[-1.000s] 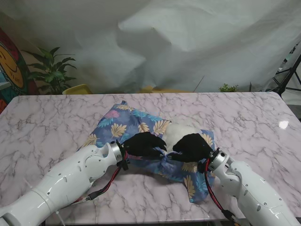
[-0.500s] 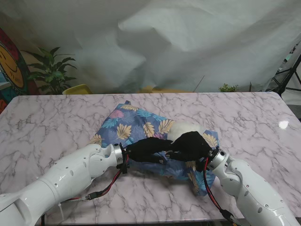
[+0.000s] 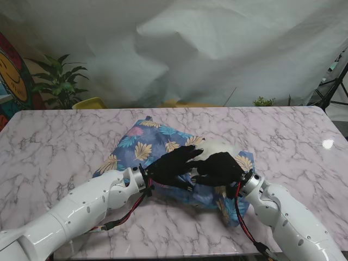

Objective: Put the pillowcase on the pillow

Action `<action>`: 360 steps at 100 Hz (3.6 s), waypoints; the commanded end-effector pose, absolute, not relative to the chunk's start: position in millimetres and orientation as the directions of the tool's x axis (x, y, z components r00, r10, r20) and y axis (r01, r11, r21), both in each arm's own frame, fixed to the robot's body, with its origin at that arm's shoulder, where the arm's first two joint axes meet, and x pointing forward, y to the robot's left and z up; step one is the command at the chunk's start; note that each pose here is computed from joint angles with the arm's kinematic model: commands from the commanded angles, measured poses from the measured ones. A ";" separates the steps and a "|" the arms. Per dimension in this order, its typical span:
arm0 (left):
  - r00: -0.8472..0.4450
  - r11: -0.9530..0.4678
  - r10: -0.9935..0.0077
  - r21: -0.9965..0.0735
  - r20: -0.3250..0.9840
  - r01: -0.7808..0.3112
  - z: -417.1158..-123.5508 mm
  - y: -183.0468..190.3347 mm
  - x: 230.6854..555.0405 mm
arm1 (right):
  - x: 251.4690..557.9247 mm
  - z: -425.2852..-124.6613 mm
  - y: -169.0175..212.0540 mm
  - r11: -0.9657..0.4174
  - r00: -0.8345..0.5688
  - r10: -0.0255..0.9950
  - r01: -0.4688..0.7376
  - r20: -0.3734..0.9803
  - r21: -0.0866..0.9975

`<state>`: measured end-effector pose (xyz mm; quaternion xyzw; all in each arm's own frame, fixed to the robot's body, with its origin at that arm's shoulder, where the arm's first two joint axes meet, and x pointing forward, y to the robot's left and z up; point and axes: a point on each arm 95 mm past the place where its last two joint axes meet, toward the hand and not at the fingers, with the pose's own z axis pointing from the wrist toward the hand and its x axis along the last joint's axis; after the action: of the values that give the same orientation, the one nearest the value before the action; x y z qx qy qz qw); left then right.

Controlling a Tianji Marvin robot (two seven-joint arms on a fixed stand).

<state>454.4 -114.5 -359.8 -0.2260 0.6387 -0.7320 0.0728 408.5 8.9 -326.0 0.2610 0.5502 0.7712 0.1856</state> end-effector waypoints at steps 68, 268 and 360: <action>-0.833 -0.038 -0.400 -0.915 0.382 -0.401 -361.3 -155.4 503.9 | 402.6 -336.7 7.0 -0.324 -0.786 0.570 0.052 0.238 0.945; -0.867 0.181 -0.340 -0.880 0.364 -0.440 -416.2 -117.0 471.9 | 432.8 -298.2 -26.1 0.152 -0.696 0.686 -0.148 -0.212 0.977; -0.860 0.196 -0.357 -0.871 0.364 -0.450 -416.3 -114.8 472.8 | 397.4 -341.7 -37.5 0.277 -0.662 0.741 0.453 0.112 0.847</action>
<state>483.6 -127.0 -395.0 -0.2520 0.7488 -0.6120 -0.0353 397.8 -25.4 -342.8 0.3821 0.7742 0.4885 0.1262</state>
